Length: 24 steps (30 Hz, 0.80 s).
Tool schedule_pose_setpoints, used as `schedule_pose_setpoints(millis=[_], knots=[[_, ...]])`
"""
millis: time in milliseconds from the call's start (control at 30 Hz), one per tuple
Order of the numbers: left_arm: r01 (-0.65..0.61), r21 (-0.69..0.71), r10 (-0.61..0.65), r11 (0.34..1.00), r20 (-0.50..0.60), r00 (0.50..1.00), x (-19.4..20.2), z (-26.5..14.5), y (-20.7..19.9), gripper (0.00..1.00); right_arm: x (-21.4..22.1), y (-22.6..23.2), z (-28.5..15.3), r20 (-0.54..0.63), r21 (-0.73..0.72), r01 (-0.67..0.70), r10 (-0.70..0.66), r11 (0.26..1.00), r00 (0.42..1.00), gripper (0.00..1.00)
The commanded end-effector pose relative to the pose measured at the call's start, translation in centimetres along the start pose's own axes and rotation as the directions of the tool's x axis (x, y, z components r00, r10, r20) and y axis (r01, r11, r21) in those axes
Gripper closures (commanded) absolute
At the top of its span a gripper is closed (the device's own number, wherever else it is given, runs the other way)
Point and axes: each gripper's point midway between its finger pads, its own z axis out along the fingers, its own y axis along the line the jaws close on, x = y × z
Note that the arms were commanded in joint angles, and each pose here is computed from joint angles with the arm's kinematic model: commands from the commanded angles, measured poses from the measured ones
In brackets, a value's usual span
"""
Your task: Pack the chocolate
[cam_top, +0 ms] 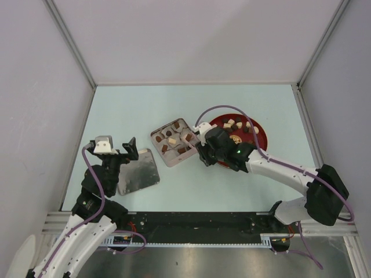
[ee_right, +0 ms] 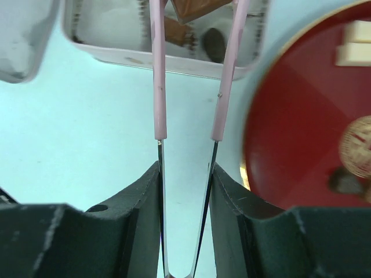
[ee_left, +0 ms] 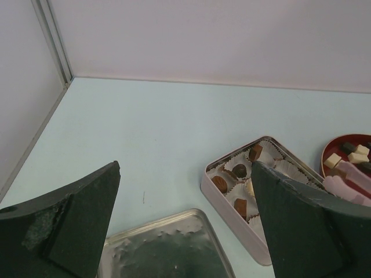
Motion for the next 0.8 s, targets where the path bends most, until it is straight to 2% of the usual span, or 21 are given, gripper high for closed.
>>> schedule_pose_setpoints(millis=[0, 200, 767], knots=[[-0.001, 0.002, 0.001, 1.000, 0.017, 1.000, -0.4, 0.1, 0.0, 0.00, -2.3, 3.6, 1.1, 0.071, -0.088, -0.026, 0.033, 0.996, 0.997, 0.87], [0.001, 0.002, -0.001, 1.000, 0.017, 1.000, -0.4, 0.0, 0.0, 0.00, -1.2, 6.4, 2.7, 0.038, -0.158, -0.004, 0.011, 0.987, 0.999, 0.85], [0.002, 0.000, -0.002, 1.000, 0.023, 1.000, -0.6, 0.0, 0.1, 0.00, -0.5, 9.1, 5.4, -0.003, -0.262, 0.031, -0.033, 0.965, 0.999, 0.81]])
